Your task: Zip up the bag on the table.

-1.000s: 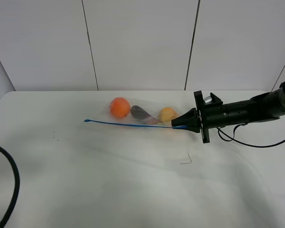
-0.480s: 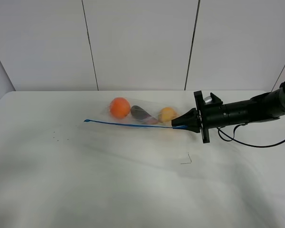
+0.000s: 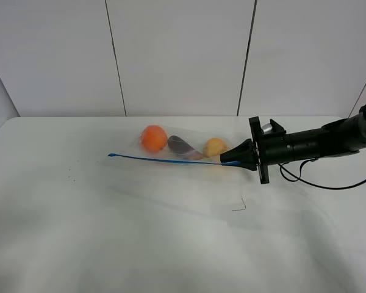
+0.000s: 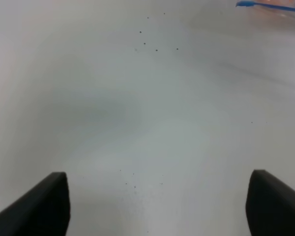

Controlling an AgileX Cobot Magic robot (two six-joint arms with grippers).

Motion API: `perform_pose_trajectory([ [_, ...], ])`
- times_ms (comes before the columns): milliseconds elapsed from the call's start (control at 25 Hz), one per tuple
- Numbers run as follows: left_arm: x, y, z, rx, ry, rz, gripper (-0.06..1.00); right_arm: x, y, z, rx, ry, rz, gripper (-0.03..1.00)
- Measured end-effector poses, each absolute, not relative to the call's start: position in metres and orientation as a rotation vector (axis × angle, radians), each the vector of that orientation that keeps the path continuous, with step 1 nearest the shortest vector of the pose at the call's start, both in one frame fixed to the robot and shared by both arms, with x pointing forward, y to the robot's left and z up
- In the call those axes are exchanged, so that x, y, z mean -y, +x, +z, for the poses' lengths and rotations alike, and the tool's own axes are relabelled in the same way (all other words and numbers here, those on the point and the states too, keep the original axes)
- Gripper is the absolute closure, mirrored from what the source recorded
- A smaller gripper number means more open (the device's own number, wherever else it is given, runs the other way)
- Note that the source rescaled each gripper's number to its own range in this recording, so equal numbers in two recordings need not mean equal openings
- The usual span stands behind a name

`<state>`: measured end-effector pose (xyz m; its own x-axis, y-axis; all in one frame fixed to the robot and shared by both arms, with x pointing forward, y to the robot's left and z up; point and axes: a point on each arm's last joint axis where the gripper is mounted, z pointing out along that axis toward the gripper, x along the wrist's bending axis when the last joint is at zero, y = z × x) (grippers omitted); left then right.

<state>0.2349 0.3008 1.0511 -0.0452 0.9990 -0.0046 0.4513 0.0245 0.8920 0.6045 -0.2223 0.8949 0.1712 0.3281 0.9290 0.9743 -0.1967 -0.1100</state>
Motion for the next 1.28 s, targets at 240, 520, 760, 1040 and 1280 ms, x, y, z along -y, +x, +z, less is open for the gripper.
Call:
perform_pose_trajectory([
  [240, -0.301, 0.235, 1.051, -1.588, 1.513, 0.971, -0.05, 0.222, 0.605, 0.895, 1.259, -1.664, -1.040, 0.96],
  [520, -0.301, 0.235, 1.051, -1.587, 1.513, 0.969, -0.05, 0.222, 0.604, 0.896, 1.271, -1.661, -1.036, 0.49],
  [760, -0.301, 0.235, 1.051, -1.587, 1.513, 0.968, -0.05, 0.224, 0.605, 0.916, 1.426, -1.635, -1.005, 0.03],
  [1040, -0.300, 0.235, 1.051, -1.578, 1.519, 0.964, -0.05, 0.250, 0.630, 0.976, 1.887, -1.848, -0.737, 0.00],
  [1280, -0.300, 0.235, 1.051, -1.575, 1.523, 0.964, -0.05, 0.287, 0.629, 1.010, 2.200, -2.120, -0.354, 0.00],
])
